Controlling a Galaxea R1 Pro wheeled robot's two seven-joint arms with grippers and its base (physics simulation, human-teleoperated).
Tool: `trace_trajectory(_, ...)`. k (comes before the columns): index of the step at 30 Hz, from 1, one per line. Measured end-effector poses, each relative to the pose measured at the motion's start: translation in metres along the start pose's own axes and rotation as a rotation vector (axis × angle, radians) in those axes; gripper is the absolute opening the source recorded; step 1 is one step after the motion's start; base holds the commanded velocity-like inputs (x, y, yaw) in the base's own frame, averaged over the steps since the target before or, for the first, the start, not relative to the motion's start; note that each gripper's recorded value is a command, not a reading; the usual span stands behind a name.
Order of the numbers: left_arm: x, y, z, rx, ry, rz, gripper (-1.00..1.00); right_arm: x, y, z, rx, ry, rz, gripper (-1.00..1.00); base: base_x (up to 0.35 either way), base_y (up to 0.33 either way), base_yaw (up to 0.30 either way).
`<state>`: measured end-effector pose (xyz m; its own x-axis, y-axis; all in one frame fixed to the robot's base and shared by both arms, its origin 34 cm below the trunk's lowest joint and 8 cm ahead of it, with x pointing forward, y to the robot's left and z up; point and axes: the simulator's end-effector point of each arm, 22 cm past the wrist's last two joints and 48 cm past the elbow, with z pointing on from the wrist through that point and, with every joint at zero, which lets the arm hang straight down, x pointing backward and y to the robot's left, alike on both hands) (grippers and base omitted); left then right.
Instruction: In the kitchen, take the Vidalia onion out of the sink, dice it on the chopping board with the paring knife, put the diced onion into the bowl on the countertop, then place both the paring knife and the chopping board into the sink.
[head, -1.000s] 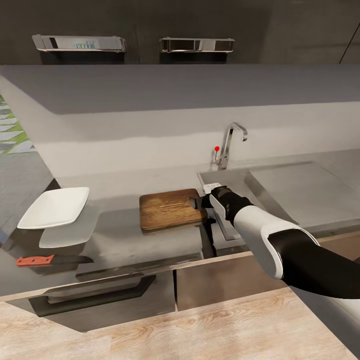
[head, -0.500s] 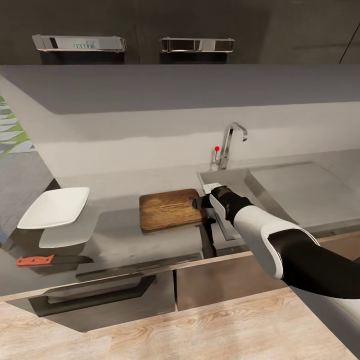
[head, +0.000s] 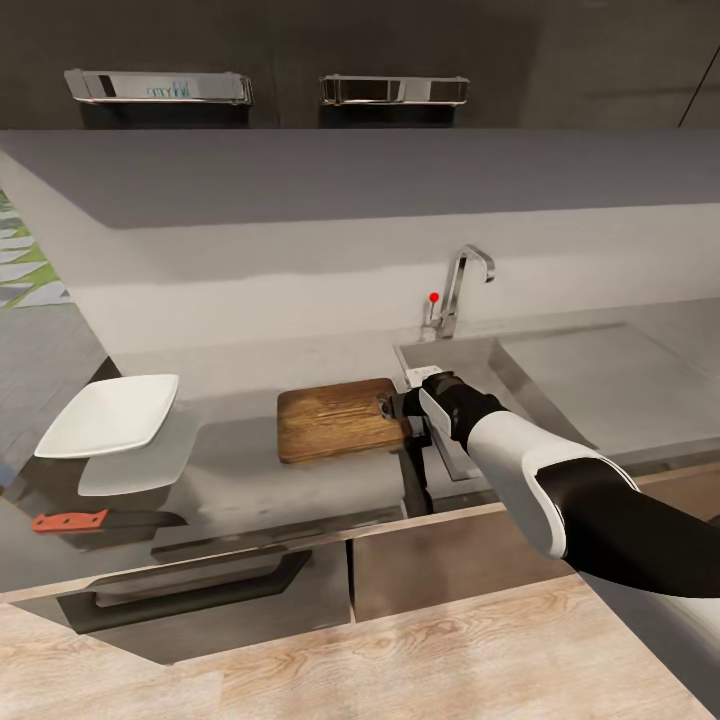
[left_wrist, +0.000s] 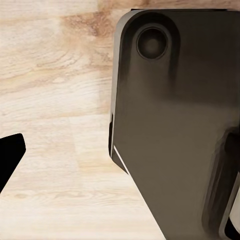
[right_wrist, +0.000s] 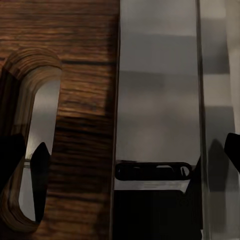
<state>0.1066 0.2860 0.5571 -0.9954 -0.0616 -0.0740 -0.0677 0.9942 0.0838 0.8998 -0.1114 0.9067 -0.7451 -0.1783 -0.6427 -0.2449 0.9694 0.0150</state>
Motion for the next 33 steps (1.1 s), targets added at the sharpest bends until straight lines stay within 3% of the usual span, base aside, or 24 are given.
trace_trajectory(18,0.0,-0.001,0.0,0.002,0.0,0.0,1.0,-0.014,0.002,-0.005,-0.005,-0.023,0.002,1.0,0.0,0.0,0.0)
trace_trajectory(21,0.0,-0.001,0.0,0.002,0.0,0.0,1.0,-0.039,0.003,-0.016,-0.007,-0.064,-0.004,1.0,0.0,0.0,0.0)
trace_trajectory(25,0.0,-0.001,0.0,0.001,0.0,0.0,1.0,-0.083,0.008,-0.047,-0.013,-0.102,-0.013,1.0,0.0,0.0,0.0)
trace_trajectory(33,0.0,0.0,0.0,0.0,-0.002,-0.001,1.0,-0.093,0.002,-0.057,-0.007,-0.106,-0.006,1.0,-0.013,0.0,0.0)
